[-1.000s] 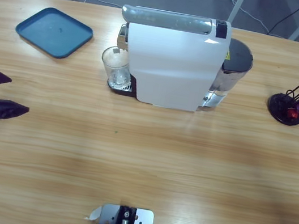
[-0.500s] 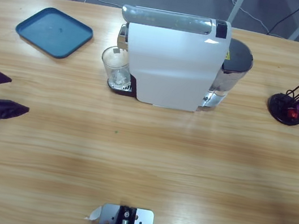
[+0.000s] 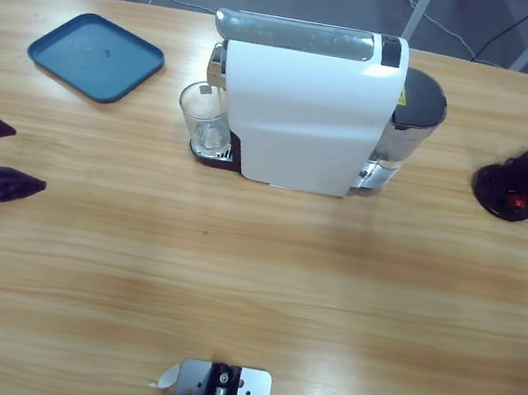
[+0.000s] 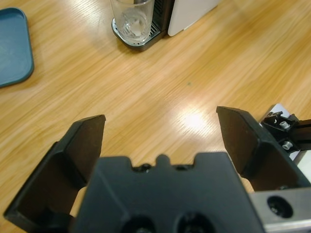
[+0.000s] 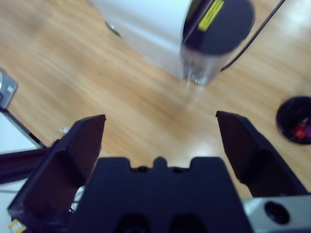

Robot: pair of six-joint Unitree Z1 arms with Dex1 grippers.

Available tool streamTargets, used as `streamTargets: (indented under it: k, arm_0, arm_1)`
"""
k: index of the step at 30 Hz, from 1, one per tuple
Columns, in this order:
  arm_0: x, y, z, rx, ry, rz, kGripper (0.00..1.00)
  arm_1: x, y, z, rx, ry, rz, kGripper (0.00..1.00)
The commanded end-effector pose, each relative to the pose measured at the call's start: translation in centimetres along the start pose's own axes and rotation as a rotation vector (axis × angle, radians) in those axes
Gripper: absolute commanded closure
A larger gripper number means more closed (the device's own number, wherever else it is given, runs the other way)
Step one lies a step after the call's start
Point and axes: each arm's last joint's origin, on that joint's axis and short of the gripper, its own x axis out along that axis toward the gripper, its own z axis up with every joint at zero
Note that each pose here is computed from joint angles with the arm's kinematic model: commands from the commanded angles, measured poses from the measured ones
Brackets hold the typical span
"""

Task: Pour coffee

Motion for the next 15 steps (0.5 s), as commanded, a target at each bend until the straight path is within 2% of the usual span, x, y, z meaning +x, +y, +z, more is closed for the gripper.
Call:
streamTargets:
  k: [1, 3, 15]
  arm_0:
    - [0.7, -0.1, -1.5, 0.01, 0.055, -0.019, 0.0]
    - [0.7, -0.1, -1.7, 0.009, 0.056, -0.022, 0.0]
    - [0.2, -0.2, -1.1, 0.003, 0.026, -0.028, 0.0]
  arm_1:
    - [0.7, -1.3, -8.8, 0.006, -0.071, 0.008, 0.0]
    - [1.4, -1.5, -9.7, 0.016, -0.041, 0.007, 0.0]
    - [1.3, -1.3, -8.7, -0.057, -0.01, 0.001, 0.0]
